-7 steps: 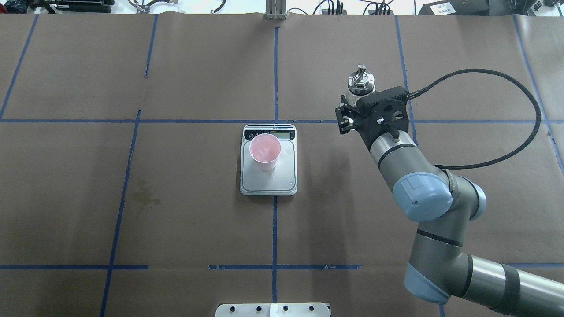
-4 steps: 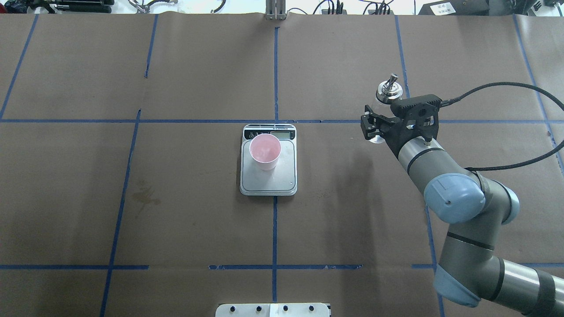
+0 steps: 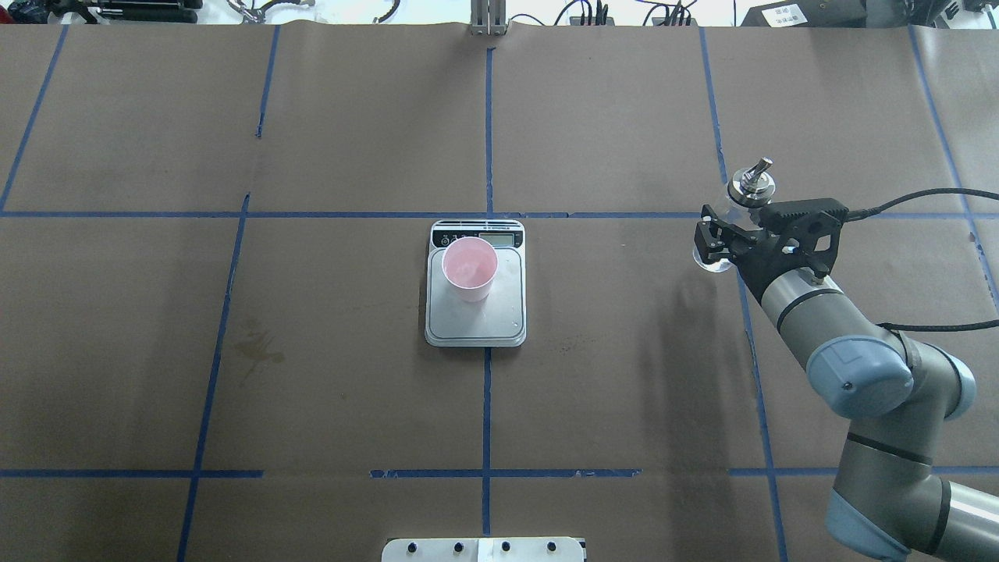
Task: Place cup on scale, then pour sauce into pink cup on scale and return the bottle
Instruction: 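Turn the bottle upright and carry it back with the right gripper, then lower the bottle onto the table with the right gripper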
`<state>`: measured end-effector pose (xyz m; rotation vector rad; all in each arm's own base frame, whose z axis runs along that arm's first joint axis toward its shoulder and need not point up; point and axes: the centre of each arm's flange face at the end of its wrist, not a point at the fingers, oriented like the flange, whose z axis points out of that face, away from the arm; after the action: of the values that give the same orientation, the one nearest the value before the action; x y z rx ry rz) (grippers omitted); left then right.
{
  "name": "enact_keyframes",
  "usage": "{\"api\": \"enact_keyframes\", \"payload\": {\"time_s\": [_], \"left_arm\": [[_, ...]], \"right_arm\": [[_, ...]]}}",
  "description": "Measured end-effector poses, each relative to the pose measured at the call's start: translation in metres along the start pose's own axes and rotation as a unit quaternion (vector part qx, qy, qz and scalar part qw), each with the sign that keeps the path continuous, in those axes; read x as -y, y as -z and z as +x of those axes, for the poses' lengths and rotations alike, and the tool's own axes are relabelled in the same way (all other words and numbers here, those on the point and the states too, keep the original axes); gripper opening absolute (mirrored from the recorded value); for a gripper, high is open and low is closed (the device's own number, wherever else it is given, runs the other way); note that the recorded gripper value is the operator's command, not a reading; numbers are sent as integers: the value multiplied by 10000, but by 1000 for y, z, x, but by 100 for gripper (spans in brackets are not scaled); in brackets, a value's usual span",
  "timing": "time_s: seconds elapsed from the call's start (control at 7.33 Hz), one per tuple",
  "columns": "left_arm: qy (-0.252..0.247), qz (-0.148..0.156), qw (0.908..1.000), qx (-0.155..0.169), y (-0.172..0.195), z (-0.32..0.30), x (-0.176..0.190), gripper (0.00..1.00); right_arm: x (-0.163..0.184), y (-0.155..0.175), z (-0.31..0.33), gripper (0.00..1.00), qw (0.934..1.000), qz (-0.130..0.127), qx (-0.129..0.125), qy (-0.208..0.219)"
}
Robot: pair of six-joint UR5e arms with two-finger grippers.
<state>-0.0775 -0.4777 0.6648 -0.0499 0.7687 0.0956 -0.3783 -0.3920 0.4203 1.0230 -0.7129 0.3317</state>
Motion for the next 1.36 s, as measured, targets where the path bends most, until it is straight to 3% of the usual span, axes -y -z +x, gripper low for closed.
{"api": "enact_keyframes", "payload": {"time_s": [0.68, 0.95, 1.09, 1.23, 1.36], "left_arm": [[-3, 6, 10000, 1, 1, 0, 1, 100], [-6, 4, 10000, 1, 0, 0, 1, 100], [-4, 1, 10000, 0, 0, 0, 1, 100], [-3, 0, 10000, 0, 0, 0, 0, 100], [-5, 2, 10000, 0, 0, 0, 1, 100]], "right_arm": [[-35, 17, -15, 0, 9983, 510, -168, 220], [-50, 16, -14, 8, 9970, 648, -283, 305], [-53, 16, -13, 20, 9969, 678, -302, 274], [-54, 16, -13, 40, 9967, 702, -310, 247], [-54, 17, -14, 40, 9967, 716, -311, 235]]}}
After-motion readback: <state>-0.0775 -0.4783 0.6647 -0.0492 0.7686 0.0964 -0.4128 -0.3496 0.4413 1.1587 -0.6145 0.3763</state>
